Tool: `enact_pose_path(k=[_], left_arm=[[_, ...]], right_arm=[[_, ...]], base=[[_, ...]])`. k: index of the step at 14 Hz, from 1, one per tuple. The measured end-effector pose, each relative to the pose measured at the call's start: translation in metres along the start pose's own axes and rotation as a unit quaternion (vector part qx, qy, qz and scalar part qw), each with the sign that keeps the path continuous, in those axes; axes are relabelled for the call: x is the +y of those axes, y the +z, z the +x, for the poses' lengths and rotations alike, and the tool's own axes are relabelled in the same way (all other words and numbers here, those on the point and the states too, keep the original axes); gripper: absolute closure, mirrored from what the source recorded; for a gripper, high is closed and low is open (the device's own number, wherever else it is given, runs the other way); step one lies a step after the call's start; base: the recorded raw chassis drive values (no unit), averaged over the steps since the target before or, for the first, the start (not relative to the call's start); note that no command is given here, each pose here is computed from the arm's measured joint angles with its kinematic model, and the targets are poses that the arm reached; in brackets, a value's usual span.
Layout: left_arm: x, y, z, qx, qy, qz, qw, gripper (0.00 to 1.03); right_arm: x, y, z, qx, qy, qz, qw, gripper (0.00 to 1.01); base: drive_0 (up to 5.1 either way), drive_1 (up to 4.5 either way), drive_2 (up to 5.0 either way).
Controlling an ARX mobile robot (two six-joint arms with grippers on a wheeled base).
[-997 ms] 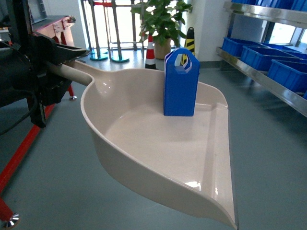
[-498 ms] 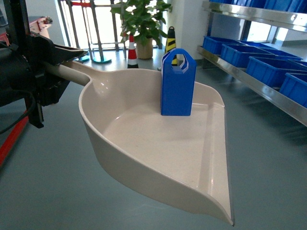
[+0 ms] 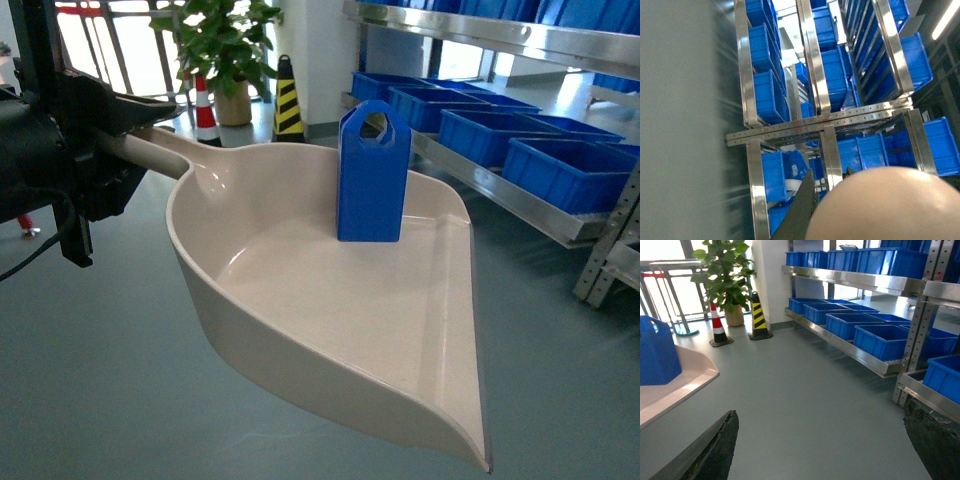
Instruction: Place part in tray to right shelf
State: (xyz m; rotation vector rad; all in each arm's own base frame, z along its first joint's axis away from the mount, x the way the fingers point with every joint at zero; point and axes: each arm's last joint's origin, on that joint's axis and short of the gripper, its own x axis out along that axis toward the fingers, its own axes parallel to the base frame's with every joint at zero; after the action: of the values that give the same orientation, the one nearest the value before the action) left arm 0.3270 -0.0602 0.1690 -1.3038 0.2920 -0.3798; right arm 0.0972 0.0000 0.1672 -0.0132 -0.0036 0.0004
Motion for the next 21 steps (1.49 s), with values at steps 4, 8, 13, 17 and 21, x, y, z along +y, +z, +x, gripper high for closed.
enact_pose_path(k=[4, 8, 13, 17, 21], left_arm=[[0.0000, 0.0000, 0.0000, 0.000, 0.000, 0.000, 1.0000, 0.91], [-0.0002, -0.0007, 0.0002, 0.001, 0.000, 0.000, 1.0000, 0.91], [0.0001, 0.0000, 0.0000, 0.000, 0.001, 0.000, 1.0000, 0.91], [-0.0001, -0.0012, 0.0002, 0.003, 0.000, 0.000, 1.0000, 0.91], [0.0000, -0.0010, 0.0001, 0.002, 0.000, 0.000, 1.0000, 0.91]], right_arm=[[0.0000, 0.0000, 0.0000, 0.000, 0.000, 0.000, 1.0000, 0.03], [0.0000, 0.0000, 0.0000, 0.000, 0.000, 0.000, 1.0000, 0.03], [0.0000, 0.0000, 0.0000, 0.000, 0.000, 0.000, 1.0000, 0.03], [0.0000, 0.0002, 0.0000, -0.001, 0.000, 0.000, 1.0000, 0.03], [0.0000, 0.0001, 0.0000, 0.000, 0.000, 0.000, 1.0000, 0.03]], base=[[-1.6, -1.57, -1.6], [-1.6, -1.59, -1.6], [-1.7, -1.72, -1.7], [-1.7, -1.70, -1.7], [-1.7, -1.66, -1.7]])
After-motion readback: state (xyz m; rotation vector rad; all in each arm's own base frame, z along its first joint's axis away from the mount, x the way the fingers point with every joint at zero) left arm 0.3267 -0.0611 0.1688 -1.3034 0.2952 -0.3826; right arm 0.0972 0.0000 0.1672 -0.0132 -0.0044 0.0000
